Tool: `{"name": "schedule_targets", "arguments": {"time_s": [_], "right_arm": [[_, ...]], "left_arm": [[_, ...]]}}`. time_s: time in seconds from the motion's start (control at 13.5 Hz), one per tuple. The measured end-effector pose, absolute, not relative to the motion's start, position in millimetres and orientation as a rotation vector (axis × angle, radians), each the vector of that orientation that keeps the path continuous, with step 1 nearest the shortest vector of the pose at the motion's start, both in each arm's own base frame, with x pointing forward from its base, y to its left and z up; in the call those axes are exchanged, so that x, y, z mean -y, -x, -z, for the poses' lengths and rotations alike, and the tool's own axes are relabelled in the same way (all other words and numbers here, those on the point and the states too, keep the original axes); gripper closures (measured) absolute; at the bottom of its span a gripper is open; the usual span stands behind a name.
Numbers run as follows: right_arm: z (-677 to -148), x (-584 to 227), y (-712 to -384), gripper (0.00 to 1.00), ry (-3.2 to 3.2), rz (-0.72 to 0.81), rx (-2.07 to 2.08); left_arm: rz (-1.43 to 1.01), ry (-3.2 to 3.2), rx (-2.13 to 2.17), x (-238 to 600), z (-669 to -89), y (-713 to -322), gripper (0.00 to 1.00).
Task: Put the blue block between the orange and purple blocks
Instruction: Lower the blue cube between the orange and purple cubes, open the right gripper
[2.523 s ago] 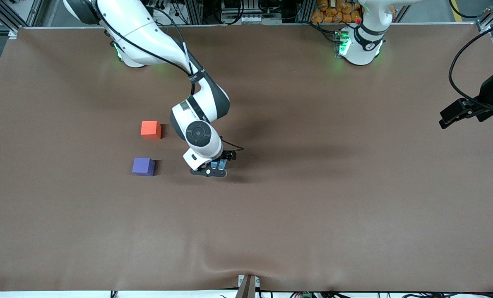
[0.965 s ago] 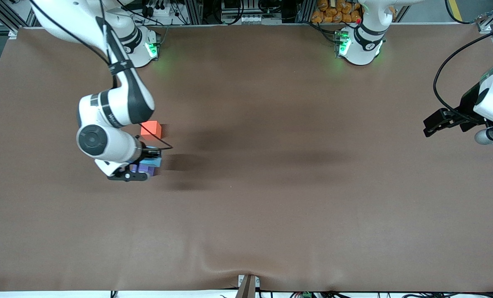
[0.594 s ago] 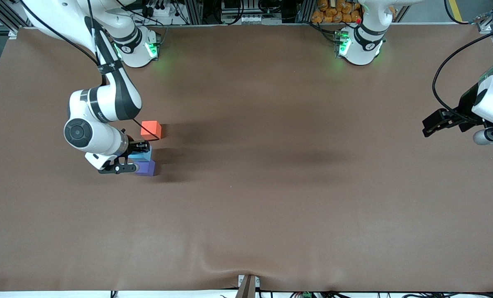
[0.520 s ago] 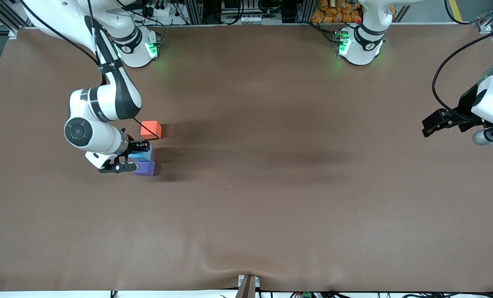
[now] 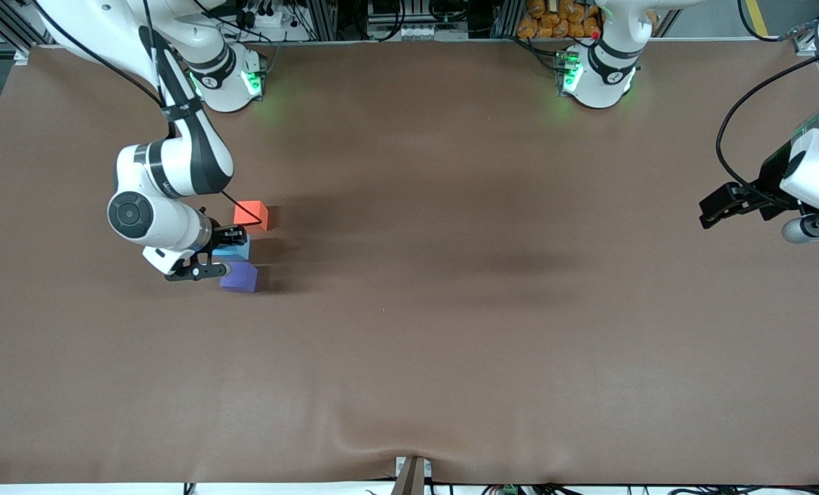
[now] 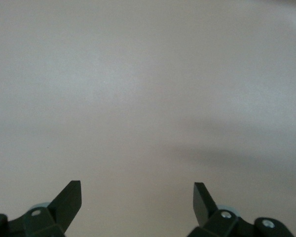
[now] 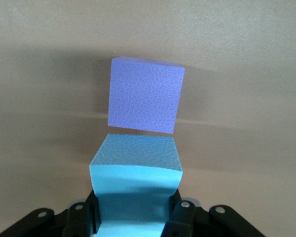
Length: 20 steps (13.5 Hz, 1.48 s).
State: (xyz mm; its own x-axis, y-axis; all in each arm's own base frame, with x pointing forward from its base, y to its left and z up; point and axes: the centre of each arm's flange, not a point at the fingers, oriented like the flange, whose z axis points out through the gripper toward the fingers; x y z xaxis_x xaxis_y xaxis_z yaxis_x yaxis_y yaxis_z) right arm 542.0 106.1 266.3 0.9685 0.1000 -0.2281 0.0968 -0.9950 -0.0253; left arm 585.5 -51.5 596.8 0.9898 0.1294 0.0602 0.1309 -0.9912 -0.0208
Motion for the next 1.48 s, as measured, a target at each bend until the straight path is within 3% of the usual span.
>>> {"name": "schedule_targets", "arguments": {"time_s": [1.48], "right_arm": [[-202.6,-107.9,-518.8,0.47,3.118,-0.256,0.172]], "left_arm": [[0.083,3.11,0.192,55.5,-593.7,-586.3,0.0]]}}
